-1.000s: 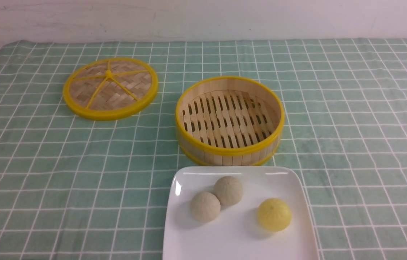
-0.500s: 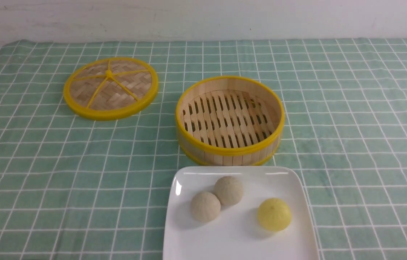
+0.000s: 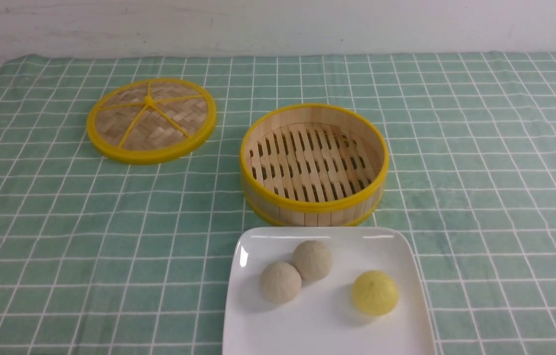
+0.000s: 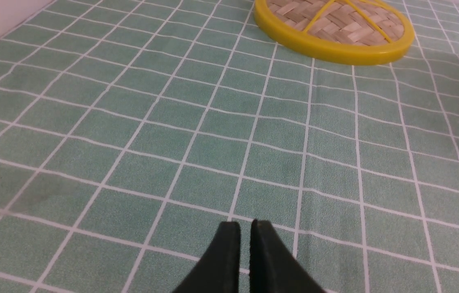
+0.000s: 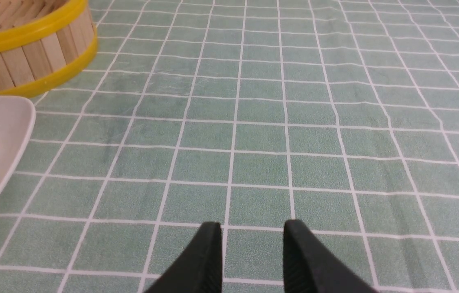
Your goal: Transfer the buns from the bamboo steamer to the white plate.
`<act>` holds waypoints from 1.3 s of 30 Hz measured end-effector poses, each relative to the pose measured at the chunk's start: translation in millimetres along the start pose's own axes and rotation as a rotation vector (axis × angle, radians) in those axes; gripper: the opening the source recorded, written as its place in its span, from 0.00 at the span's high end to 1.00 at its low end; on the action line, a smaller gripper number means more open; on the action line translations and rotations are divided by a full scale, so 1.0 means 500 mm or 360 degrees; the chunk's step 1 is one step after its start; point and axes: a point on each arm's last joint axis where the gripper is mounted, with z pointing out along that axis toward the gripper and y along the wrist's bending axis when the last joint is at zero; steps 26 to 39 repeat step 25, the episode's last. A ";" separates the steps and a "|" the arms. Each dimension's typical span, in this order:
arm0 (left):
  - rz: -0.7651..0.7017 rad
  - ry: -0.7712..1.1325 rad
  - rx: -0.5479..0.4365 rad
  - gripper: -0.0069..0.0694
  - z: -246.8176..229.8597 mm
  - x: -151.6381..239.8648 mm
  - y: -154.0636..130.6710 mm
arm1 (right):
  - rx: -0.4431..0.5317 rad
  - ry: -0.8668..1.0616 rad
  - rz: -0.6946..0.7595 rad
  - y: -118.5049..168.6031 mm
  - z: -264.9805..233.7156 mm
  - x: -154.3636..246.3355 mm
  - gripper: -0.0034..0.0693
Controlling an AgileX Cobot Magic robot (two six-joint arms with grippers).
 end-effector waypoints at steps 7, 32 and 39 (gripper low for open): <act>0.0000 0.0001 0.0000 0.82 0.000 0.000 0.000 | 0.0000 0.0000 0.0000 0.000 0.000 0.000 0.62; 0.0000 0.0001 0.0000 0.81 0.000 0.000 0.000 | 0.0000 0.0000 0.0000 0.000 0.000 0.000 0.62; 0.0000 0.0001 0.0000 0.81 0.000 0.000 0.000 | 0.0000 0.0000 0.0000 0.000 0.000 0.000 0.62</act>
